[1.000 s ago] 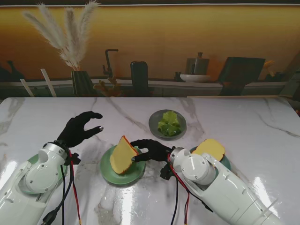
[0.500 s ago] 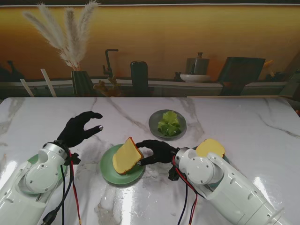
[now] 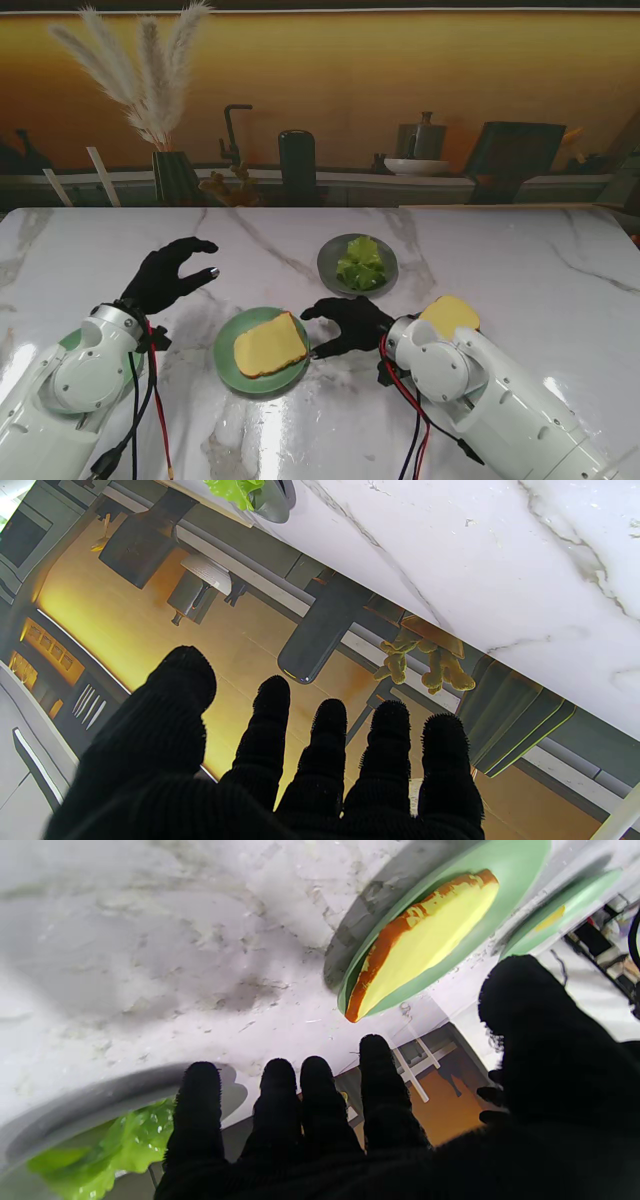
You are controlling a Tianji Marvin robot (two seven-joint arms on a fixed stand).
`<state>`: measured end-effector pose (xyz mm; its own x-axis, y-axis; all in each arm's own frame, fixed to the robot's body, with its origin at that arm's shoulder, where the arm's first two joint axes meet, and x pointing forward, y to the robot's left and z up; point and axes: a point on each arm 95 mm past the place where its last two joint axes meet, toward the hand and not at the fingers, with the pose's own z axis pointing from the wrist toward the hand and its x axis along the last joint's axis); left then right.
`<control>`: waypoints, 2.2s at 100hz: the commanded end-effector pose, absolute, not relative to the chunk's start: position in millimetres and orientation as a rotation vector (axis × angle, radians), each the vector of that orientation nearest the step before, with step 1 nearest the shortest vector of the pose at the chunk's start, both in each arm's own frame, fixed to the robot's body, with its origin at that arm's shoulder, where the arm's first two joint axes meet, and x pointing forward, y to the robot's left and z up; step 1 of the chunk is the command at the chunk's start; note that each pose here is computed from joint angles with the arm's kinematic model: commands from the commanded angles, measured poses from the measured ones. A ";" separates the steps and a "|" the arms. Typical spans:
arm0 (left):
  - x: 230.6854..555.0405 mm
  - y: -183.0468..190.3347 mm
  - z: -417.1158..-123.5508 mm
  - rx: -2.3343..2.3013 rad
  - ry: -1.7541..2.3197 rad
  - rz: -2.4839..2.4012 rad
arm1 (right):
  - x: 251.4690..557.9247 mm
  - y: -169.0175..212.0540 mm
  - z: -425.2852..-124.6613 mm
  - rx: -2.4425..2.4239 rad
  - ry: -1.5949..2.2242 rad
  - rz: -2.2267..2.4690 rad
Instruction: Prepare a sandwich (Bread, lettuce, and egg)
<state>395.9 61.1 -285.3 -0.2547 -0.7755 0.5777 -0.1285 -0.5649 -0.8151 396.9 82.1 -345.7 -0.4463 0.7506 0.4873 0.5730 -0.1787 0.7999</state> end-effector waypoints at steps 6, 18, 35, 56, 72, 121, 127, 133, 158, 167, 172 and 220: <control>396.2 62.1 -285.4 -1.547 1.093 -1.870 | 390.9 81.9 -341.1 1.525 1.881 1.735; 396.3 62.6 -286.1 -1.548 1.097 -1.874 | 389.9 68.0 -334.3 1.442 1.838 1.744; 396.4 62.4 -286.9 -1.549 1.121 -1.879 | 386.7 45.2 -321.5 1.346 1.771 1.728; 395.9 67.0 -289.2 -1.527 1.196 -1.839 | 377.2 25.8 -304.5 1.322 1.639 1.704; 394.8 70.3 -290.8 -1.509 1.241 -1.804 | 379.8 10.2 -303.8 1.298 1.578 1.675; 394.1 70.3 -290.1 -1.490 1.265 -1.787 | 426.1 -11.2 -318.1 1.258 1.658 1.544; 394.3 70.2 -290.2 -1.490 1.267 -1.785 | 433.6 -12.5 -318.8 1.247 1.668 1.532; 394.5 70.1 -290.4 -1.491 1.267 -1.785 | 441.4 -13.8 -319.4 1.240 1.677 1.522; 394.7 69.1 -290.5 -1.496 1.259 -1.787 | 471.6 -10.5 -311.9 1.219 1.670 1.515; 394.8 68.6 -290.7 -1.501 1.256 -1.788 | 483.1 -7.1 -310.3 1.225 1.669 1.509; 394.8 68.5 -290.9 -1.502 1.255 -1.789 | 489.2 -4.8 -310.2 1.232 1.671 1.509; 395.6 68.4 -292.4 -1.523 1.247 -1.779 | 533.0 7.0 -319.6 1.292 1.764 1.488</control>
